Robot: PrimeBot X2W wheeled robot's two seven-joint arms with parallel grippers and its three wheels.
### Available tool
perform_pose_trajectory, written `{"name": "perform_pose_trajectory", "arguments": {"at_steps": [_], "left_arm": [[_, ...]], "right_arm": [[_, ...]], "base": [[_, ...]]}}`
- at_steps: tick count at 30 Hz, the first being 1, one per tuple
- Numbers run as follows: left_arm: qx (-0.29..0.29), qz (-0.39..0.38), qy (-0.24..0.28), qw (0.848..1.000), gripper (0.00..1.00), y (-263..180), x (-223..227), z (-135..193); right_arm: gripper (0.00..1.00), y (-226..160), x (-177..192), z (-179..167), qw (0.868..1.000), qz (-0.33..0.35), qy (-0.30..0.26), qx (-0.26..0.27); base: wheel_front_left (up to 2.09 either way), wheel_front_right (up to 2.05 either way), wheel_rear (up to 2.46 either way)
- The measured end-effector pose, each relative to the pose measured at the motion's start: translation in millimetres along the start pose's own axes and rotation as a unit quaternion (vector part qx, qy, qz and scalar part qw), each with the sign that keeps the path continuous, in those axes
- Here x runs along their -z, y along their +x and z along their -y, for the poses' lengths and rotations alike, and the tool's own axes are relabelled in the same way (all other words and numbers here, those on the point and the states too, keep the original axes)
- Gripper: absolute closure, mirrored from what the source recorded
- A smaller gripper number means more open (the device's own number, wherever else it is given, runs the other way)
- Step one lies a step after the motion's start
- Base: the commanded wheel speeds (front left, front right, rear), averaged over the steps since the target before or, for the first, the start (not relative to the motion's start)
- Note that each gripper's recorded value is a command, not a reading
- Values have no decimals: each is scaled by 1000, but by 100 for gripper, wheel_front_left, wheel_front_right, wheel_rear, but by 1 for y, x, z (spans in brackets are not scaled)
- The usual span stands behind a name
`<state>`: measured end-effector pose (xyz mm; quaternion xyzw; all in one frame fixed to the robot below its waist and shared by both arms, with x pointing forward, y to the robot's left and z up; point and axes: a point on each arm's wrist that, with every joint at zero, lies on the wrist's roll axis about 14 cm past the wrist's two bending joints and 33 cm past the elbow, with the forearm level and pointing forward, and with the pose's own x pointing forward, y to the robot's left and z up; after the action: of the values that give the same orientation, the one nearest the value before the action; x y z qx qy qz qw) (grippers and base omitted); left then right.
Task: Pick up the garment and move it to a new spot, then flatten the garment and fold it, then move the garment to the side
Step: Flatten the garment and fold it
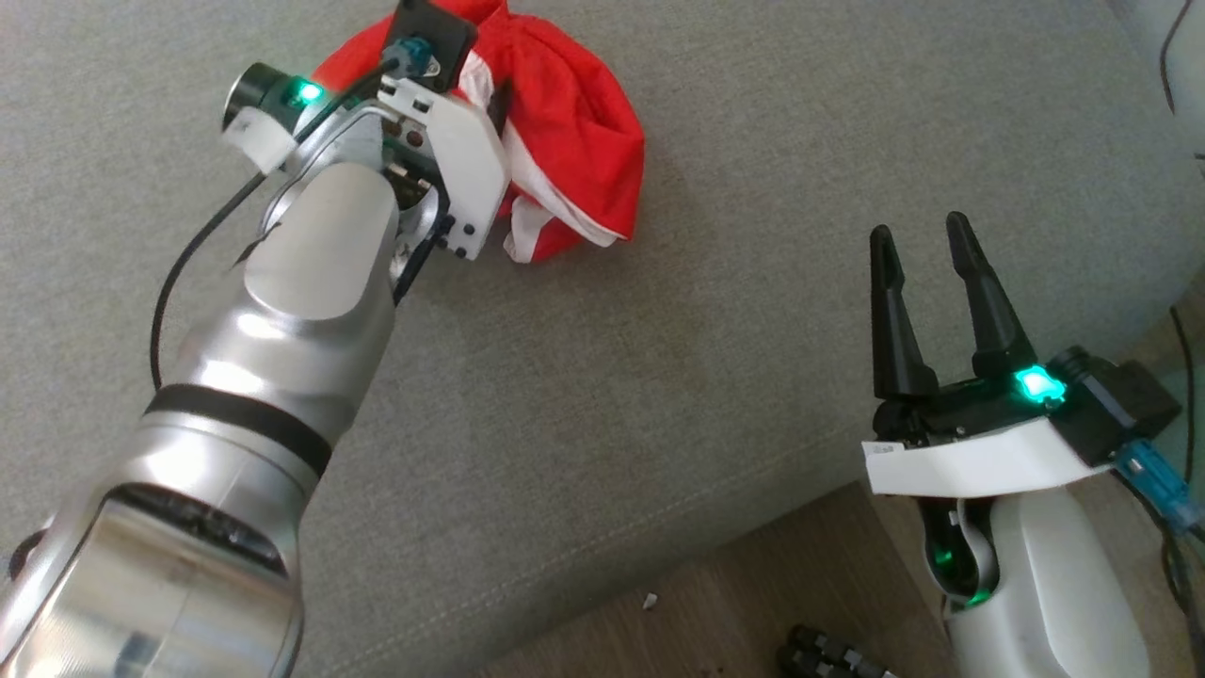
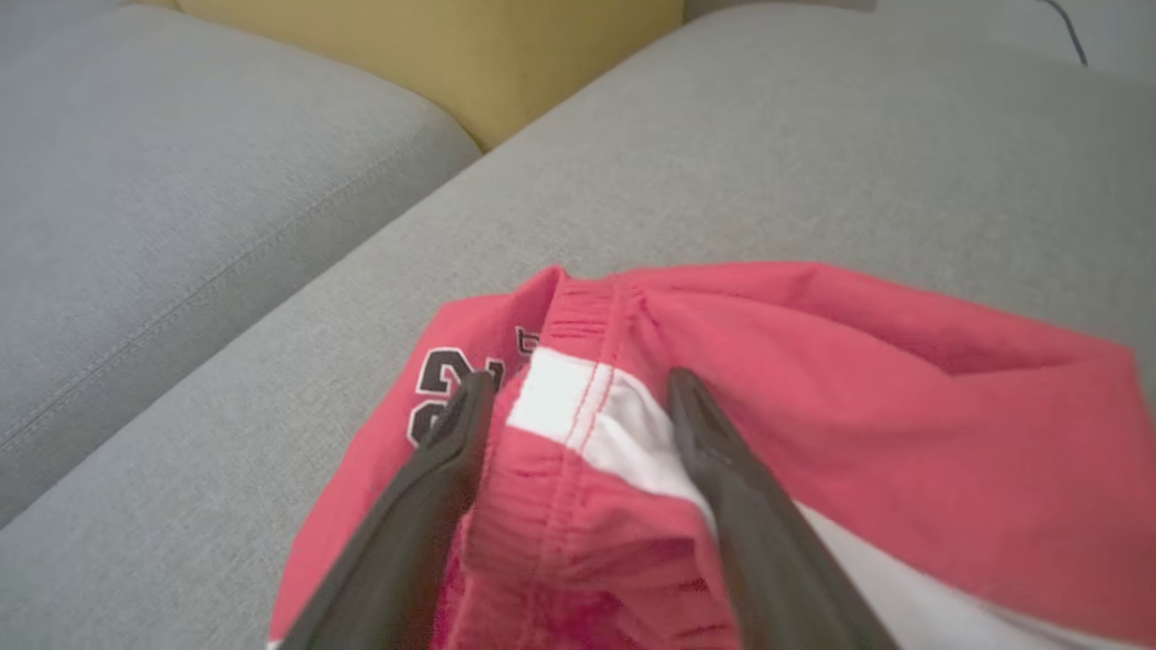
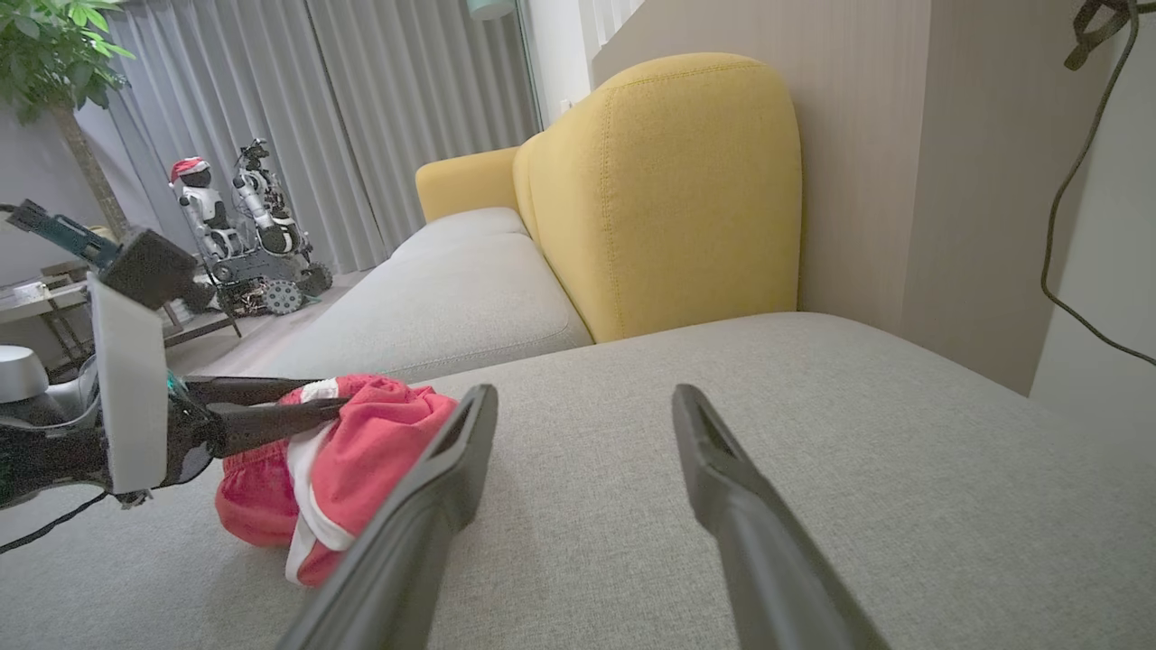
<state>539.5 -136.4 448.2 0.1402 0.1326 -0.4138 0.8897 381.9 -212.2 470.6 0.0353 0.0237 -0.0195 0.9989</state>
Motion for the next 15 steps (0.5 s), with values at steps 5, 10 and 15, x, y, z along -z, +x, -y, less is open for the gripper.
{"name": "perform_pose_trajectory", "arguments": {"at_steps": [5, 10, 15], "left_arm": [[17, -39, -7, 999, 100, -3, 15, 3], [15, 13, -19, 1000, 100, -6, -8, 2], [20, 117, -34, 992, 100, -14, -62, 8]], "right_arm": [[0, 1, -1, -1, 1000, 2, 1, -2], [0, 1, -5, -4, 1000, 8, 3, -6], [0, -1, -16, -4, 1000, 25, 9, -6]], "base": [[0, 0, 0], [0, 0, 0], [0, 0, 0]]}}
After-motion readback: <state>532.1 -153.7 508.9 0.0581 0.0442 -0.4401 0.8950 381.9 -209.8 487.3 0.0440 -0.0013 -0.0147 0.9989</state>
